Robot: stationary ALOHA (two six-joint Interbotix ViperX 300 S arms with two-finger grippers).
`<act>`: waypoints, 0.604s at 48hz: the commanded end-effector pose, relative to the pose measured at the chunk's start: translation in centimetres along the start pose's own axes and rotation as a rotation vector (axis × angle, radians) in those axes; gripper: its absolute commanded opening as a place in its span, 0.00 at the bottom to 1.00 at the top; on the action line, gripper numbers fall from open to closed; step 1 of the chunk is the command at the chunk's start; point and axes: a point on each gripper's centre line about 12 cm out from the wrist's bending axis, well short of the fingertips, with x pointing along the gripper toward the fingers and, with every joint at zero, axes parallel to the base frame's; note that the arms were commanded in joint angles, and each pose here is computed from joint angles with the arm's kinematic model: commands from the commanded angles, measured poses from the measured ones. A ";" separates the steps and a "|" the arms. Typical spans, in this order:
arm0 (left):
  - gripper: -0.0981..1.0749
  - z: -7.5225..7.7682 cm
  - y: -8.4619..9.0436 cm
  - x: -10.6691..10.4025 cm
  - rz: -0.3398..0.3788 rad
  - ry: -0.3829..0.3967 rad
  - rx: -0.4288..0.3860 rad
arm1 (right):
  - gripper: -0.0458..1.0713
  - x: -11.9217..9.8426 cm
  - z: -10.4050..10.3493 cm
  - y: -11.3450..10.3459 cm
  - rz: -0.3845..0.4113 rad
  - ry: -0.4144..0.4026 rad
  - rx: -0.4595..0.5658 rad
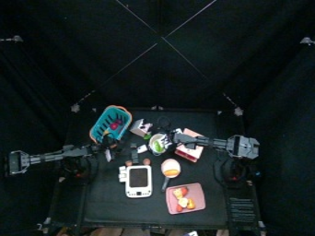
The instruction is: Place pot to top of table
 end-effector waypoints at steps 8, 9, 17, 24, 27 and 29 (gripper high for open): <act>0.80 0.5 0.1 0.0 0.003 -0.012 0.002 | 0.35 0.6 3.0 -4.2 0.054 -0.082 0.151; 0.80 0.5 0.1 0.0 0.003 -0.012 0.002 | 0.35 0.8 3.1 -4.5 0.053 -0.082 0.159; 0.80 0.5 0.1 0.0 0.003 -0.012 0.002 | 0.35 2.3 4.1 -5.9 0.035 -0.078 0.204; 0.80 0.5 0.1 0.0 0.003 -0.012 0.002 | 0.35 4.3 4.5 -7.5 -0.007 -0.056 0.229; 0.80 0.4 0.1 0.0 0.003 -0.011 0.002 | 0.35 4.8 4.6 -7.9 -0.018 -0.048 0.237; 0.80 0.4 0.1 0.0 0.003 -0.011 0.002 | 0.35 5.1 4.6 -8.2 -0.025 -0.045 0.239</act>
